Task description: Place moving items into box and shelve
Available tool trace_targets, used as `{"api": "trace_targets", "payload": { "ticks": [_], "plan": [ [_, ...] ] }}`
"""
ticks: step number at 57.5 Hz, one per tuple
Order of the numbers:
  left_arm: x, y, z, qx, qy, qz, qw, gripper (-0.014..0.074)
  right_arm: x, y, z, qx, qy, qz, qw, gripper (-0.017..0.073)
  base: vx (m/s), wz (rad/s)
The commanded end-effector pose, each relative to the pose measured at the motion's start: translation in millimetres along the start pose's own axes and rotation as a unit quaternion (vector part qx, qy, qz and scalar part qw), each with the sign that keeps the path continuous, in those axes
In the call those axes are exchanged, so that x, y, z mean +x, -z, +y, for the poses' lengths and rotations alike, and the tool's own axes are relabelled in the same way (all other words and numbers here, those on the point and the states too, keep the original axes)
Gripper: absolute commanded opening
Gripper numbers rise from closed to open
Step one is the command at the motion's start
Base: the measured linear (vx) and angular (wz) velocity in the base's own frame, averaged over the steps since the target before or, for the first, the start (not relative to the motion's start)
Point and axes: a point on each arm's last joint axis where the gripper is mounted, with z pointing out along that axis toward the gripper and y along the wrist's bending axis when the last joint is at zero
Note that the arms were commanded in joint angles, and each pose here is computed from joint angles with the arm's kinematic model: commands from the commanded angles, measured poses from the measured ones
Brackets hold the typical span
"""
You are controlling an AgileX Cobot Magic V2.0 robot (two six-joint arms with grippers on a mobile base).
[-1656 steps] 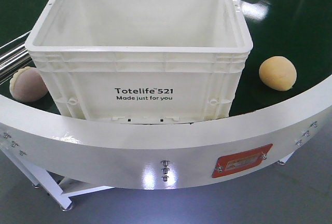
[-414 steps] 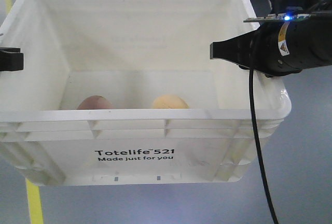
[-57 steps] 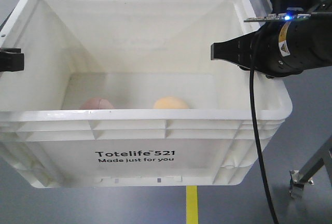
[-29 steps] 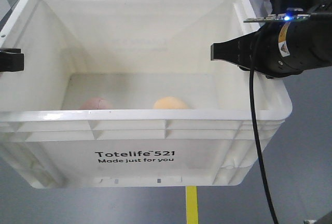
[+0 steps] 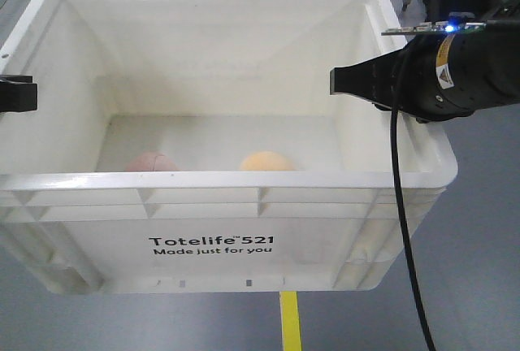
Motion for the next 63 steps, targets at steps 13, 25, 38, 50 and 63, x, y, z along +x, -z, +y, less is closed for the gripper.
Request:
{"api": "trace_targets", "payload": {
  "ticks": [13, 25, 38, 50, 63],
  "plan": [
    [-23.8, 19.5, -6.1, 0.030, -0.001, -0.111, 0.993, 0.0119, -20.9, 20.8, -3.2, -0.022, 0.018, -0.095, 0.995, 0.0075, 0.46, -0.11],
    [-23.8, 19.5, -6.1, 0.030, -0.001, -0.111, 0.993, 0.0119, -20.9, 20.8, -3.2, -0.022, 0.018, -0.095, 0.995, 0.0075, 0.45, -0.07],
    [-23.8, 19.5, -6.1, 0.030, -0.001, -0.111, 0.993, 0.0119, -20.9, 20.8, -3.2, -0.022, 0.018, -0.095, 0.995, 0.0075, 0.45, -0.11],
    [-23.8, 19.5, -6.1, 0.030, -0.001, -0.111, 0.993, 0.0119, -20.9, 20.8, -3.2, -0.022, 0.018, -0.095, 0.995, 0.0075, 0.43, -0.22],
    [-23.8, 19.5, -6.1, 0.030, -0.001, -0.111, 0.993, 0.0119, -20.9, 20.8, -3.2, -0.022, 0.018, -0.095, 0.995, 0.0075, 0.39, -0.33]
  ]
}}
